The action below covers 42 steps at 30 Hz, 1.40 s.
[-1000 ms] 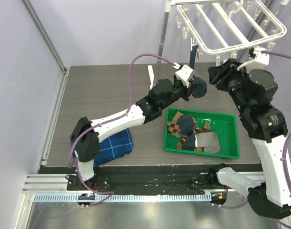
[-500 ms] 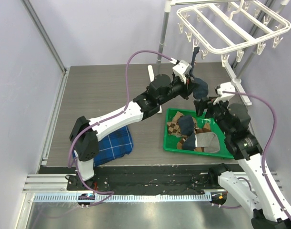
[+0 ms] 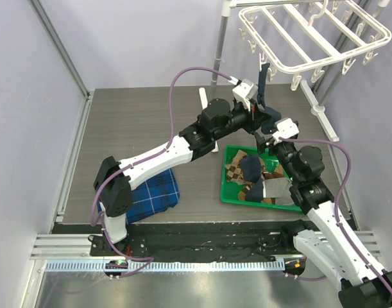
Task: Remove the socks clipped to the hanger
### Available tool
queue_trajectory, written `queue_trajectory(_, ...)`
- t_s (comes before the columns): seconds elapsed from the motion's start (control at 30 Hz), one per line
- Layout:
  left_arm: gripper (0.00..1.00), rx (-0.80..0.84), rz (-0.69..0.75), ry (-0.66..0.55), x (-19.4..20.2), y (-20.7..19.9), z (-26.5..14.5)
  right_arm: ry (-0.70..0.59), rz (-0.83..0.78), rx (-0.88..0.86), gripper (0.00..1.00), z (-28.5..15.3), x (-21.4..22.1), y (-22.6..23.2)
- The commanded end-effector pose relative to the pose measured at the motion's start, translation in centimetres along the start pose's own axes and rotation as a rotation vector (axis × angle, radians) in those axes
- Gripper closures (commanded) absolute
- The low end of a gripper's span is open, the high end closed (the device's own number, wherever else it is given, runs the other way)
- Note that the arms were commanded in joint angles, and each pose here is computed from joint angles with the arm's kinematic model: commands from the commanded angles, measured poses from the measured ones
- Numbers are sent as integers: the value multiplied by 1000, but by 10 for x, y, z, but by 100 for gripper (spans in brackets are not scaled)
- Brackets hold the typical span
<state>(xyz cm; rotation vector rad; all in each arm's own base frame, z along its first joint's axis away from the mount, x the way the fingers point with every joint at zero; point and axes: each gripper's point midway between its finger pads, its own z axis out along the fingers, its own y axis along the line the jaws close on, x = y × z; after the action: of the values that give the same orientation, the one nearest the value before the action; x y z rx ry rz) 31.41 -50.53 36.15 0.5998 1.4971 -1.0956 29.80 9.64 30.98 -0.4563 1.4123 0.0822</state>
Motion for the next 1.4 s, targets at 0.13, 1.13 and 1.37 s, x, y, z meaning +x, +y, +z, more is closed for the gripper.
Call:
queue_trajectory(0.13, 100, 78, -36, -96, -53, -29, -12, -114, -166, 126, 55, 15, -33, -31)
queue_trajectory(1.13, 35, -364, -14, -294, -150, 99, 13, -172, -30, 54, 99, 22, -33, -12)
queue_trajectory(1.37, 40, -228, 51, -341, -152, 91, 36, -170, -16, 47, 99, 22, -38, -12)
